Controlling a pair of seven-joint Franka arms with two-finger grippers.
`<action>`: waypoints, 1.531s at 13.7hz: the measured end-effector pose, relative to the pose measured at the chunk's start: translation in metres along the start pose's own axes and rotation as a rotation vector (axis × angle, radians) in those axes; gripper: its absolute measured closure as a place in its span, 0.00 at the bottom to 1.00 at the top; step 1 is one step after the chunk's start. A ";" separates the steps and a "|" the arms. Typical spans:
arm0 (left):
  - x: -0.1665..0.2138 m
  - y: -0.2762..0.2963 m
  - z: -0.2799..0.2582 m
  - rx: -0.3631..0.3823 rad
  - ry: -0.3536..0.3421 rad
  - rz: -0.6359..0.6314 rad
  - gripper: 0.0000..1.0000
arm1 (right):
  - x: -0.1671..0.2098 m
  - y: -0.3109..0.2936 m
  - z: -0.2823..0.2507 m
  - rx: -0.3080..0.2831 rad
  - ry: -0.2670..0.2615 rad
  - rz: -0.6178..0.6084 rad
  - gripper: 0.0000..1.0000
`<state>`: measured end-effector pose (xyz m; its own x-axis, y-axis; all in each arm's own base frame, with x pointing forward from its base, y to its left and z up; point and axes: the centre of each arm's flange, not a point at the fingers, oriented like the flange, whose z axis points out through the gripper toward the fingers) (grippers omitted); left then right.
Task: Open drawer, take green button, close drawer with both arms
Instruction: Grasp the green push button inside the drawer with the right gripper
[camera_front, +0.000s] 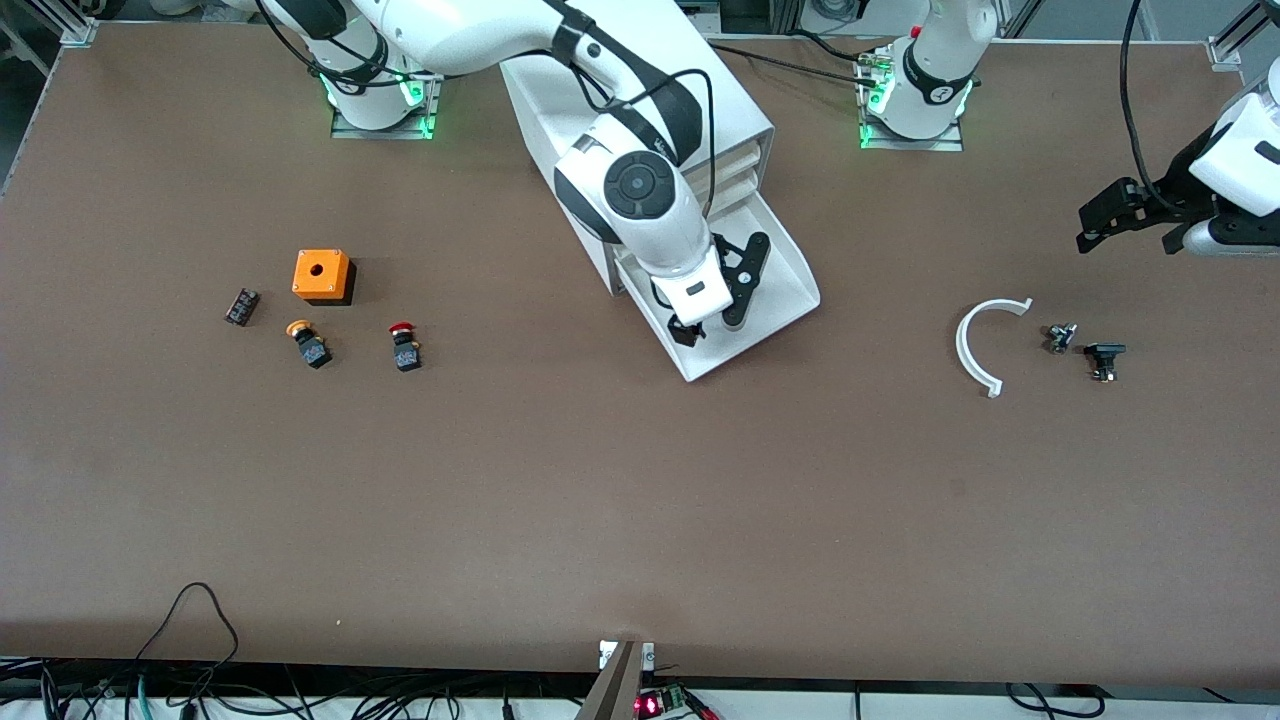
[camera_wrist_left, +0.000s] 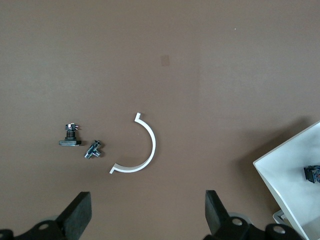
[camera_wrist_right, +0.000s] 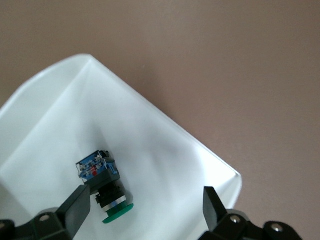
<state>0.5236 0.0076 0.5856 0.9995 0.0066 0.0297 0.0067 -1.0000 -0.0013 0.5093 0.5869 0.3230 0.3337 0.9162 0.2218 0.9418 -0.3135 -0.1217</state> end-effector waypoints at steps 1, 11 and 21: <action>0.000 0.000 0.000 0.000 0.000 -0.001 0.00 | 0.000 -0.005 0.011 -0.003 -0.017 -0.026 0.00; 0.001 0.000 0.002 0.000 -0.003 -0.002 0.00 | 0.007 -0.047 0.035 0.000 -0.093 -0.210 0.00; 0.001 0.000 0.000 0.000 0.000 -0.003 0.00 | -0.001 -0.050 0.072 -0.004 -0.148 -0.268 0.05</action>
<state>0.5247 0.0077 0.5855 0.9995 0.0092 0.0301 0.0092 -1.0000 -0.0008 0.4592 0.6196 0.2596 0.0643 0.9927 0.1022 0.9956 -0.0568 -0.0745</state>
